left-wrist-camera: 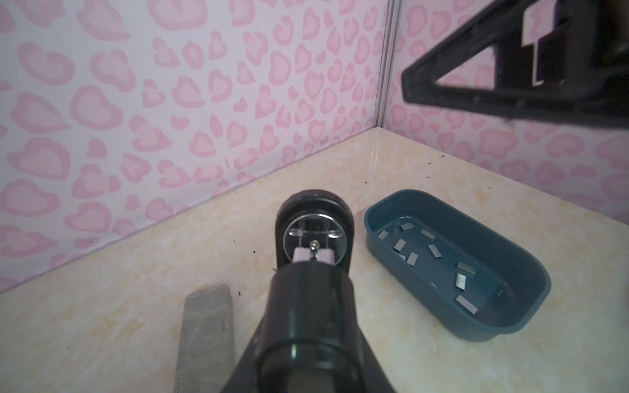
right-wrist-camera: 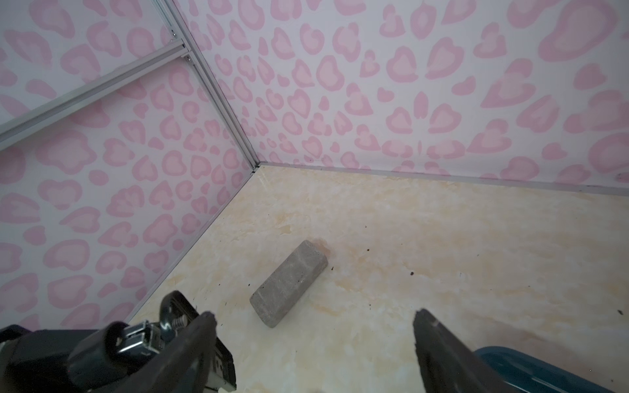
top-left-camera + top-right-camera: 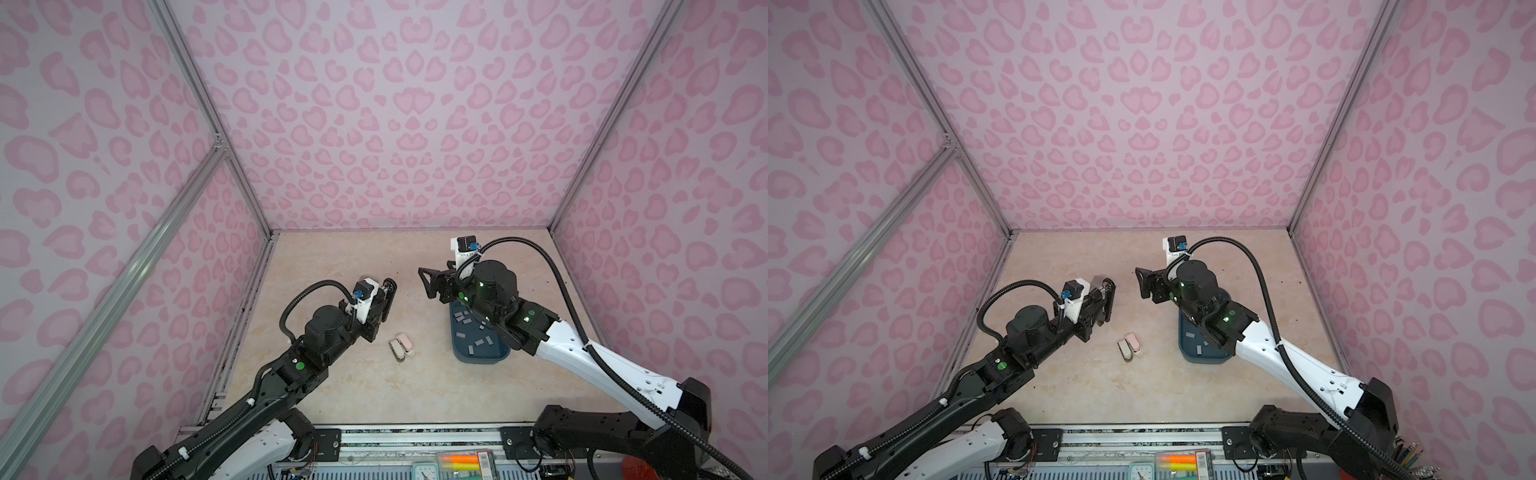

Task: Load the staples into the stapler
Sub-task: 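Move the right gripper toward the stapler's top held by the left gripper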

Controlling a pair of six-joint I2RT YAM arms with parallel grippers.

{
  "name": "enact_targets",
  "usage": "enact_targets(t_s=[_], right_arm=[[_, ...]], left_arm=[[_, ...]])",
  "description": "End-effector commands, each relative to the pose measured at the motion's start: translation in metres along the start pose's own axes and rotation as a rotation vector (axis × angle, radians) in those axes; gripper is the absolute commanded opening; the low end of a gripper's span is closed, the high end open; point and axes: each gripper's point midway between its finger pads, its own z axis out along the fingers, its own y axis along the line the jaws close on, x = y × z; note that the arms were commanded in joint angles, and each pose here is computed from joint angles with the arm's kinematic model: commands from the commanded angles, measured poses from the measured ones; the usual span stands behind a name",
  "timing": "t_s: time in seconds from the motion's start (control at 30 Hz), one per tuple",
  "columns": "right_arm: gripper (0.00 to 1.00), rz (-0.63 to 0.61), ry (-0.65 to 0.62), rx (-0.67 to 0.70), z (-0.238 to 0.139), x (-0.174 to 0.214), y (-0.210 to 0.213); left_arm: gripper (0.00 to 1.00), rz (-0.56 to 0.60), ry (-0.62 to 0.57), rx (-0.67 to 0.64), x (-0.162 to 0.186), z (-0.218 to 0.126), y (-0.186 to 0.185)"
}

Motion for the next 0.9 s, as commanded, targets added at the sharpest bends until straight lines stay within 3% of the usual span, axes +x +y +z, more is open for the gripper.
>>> enact_targets(t_s=[0.0,0.27,0.63,0.87], right_arm=[[0.87,0.035,0.028,-0.044,0.002,0.01,0.009],[0.9,0.046,-0.03,-0.139,-0.031,0.011,0.022],[0.89,0.081,-0.007,-0.132,-0.026,0.017,0.021],[0.84,0.106,0.005,-0.137,-0.015,0.022,0.023]], left_arm=[[0.04,0.056,-0.117,0.092,-0.033,-0.004,-0.016],[0.04,0.089,-0.022,0.293,-0.021,0.015,-0.052],[0.04,0.1,-0.03,0.368,-0.025,0.011,-0.067],[0.04,0.09,0.0,0.317,-0.024,0.015,-0.059]])
